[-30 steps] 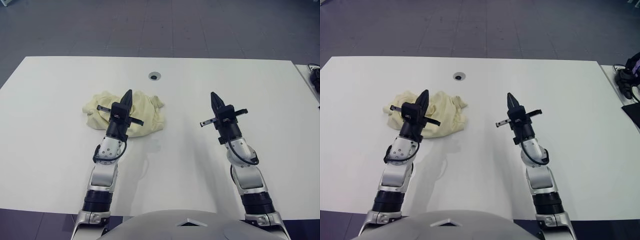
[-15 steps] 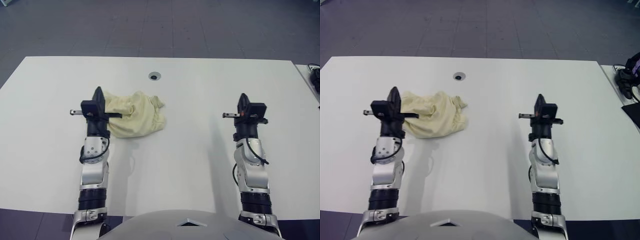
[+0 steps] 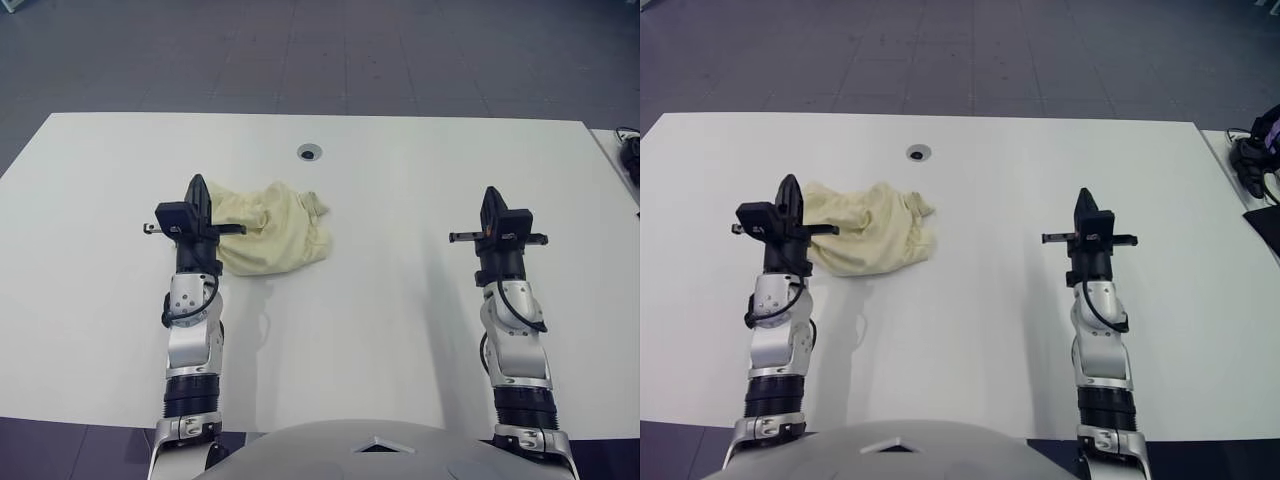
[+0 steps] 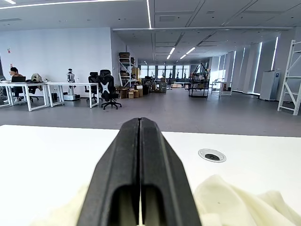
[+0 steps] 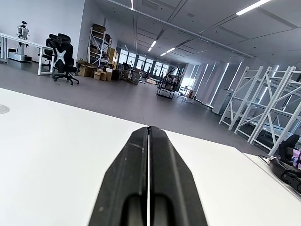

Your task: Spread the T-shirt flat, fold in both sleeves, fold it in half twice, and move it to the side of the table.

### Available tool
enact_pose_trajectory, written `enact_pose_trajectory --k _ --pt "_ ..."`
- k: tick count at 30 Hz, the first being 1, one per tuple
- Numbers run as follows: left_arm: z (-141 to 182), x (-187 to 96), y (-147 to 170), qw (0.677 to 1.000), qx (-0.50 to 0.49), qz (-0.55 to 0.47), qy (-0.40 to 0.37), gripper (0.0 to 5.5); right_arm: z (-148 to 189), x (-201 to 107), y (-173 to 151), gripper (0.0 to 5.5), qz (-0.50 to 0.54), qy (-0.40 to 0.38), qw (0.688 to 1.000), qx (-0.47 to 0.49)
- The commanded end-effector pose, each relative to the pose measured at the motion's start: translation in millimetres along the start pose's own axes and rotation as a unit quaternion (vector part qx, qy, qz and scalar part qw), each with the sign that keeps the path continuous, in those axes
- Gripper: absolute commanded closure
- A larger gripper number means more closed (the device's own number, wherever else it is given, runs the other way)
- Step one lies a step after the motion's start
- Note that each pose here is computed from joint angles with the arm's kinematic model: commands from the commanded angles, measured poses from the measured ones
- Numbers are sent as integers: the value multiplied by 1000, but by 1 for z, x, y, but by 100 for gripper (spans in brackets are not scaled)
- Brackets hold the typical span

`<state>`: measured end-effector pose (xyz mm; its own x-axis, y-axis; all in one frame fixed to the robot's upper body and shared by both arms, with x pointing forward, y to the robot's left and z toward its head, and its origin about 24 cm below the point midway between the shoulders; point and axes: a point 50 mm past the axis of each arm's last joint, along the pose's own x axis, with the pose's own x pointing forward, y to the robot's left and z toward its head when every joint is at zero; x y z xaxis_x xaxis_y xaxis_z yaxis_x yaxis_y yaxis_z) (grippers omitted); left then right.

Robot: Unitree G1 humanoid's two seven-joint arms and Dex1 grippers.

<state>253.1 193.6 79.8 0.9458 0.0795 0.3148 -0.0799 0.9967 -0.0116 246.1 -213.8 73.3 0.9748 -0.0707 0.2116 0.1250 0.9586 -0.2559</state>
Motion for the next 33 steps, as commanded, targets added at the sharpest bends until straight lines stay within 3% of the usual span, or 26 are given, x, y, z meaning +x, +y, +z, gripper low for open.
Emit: enact_pose_trajectory --k 1,8,9,16,21,28,33 --pt "1 -1 1 1000 7 -5 -1 545 -1 -1 3 546 10 -2 1000 12" --pt "0 -1 0 1000 18 -13 2 549 -2 -1 7 550 17 2 1000 21" --pt "0 0 3 999 36 -14 7 550 -3 -2 8 529 21 8 999 25" --pt "-19 18 45 963 248 -54 89 434 1 4 23 424 84 77 992 52" --pt "-55 19 33 918 285 -203 186 356 26 13 32 350 181 75 978 74" --pt "-61 -20 -4 844 250 -431 197 253 62 31 24 250 373 102 922 32" --pt "-43 -55 -37 792 195 -555 165 176 77 23 29 171 501 130 856 -16"
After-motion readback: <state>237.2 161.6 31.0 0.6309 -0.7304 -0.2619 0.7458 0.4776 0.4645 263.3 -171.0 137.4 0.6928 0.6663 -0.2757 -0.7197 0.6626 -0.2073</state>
